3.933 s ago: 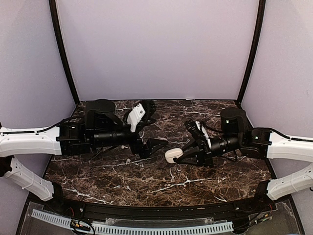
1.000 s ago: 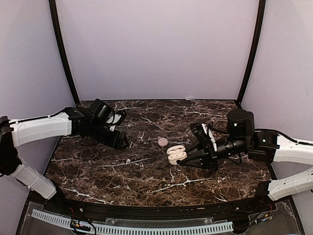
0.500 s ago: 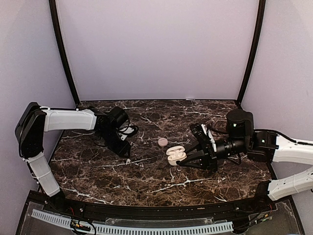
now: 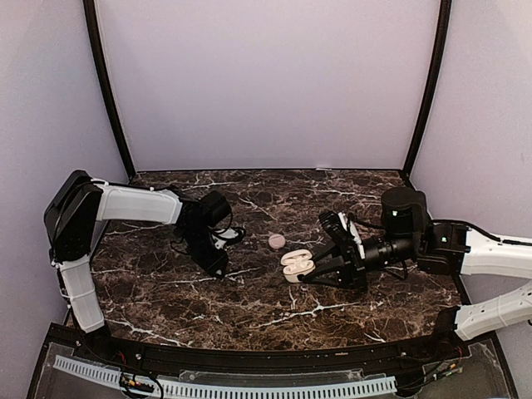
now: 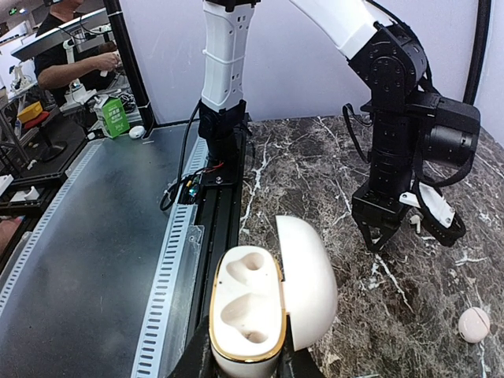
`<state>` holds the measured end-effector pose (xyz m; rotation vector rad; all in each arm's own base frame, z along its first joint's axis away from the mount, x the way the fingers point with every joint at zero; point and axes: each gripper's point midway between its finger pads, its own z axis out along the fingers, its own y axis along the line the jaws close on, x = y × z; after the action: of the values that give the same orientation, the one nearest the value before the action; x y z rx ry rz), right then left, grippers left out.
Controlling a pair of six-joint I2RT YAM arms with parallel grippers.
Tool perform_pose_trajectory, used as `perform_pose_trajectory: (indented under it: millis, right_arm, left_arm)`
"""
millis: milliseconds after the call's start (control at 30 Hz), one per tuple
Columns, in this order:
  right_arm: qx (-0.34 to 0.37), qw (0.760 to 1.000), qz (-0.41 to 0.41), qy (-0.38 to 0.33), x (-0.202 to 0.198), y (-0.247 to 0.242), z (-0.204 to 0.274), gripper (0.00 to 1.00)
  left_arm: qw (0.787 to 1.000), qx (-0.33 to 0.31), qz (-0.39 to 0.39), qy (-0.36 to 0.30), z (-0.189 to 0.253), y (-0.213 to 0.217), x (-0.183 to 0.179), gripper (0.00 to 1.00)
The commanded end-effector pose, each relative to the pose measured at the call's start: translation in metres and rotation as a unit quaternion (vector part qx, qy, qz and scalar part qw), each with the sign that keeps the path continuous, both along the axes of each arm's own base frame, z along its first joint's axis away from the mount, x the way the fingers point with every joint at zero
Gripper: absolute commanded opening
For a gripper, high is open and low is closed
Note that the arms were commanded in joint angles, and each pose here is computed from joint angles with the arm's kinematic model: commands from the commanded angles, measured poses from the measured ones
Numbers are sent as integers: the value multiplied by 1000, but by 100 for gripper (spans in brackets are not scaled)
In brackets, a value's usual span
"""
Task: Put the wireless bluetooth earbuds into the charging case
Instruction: Pick up the left earbud from the center of the board.
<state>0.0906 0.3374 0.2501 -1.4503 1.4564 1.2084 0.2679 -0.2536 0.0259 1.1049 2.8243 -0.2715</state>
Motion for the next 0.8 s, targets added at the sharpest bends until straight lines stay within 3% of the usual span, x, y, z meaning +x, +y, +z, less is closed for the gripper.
perform_pose_trajectory:
  millis: [0, 400, 767]
  right_arm:
    - [18, 1000, 4, -12, 0, 4, 10, 0]
    - [16, 1000, 4, -10, 0, 4, 10, 0]
    - [17, 1000, 3, -11, 1, 5, 11, 0]
  left_arm:
    - [1000, 7, -14, 6, 3, -3, -5, 41]
    - [999, 18, -27, -7, -1, -10, -3, 37]
    - [999, 25, -27, -6, -2, -8, -4, 24]
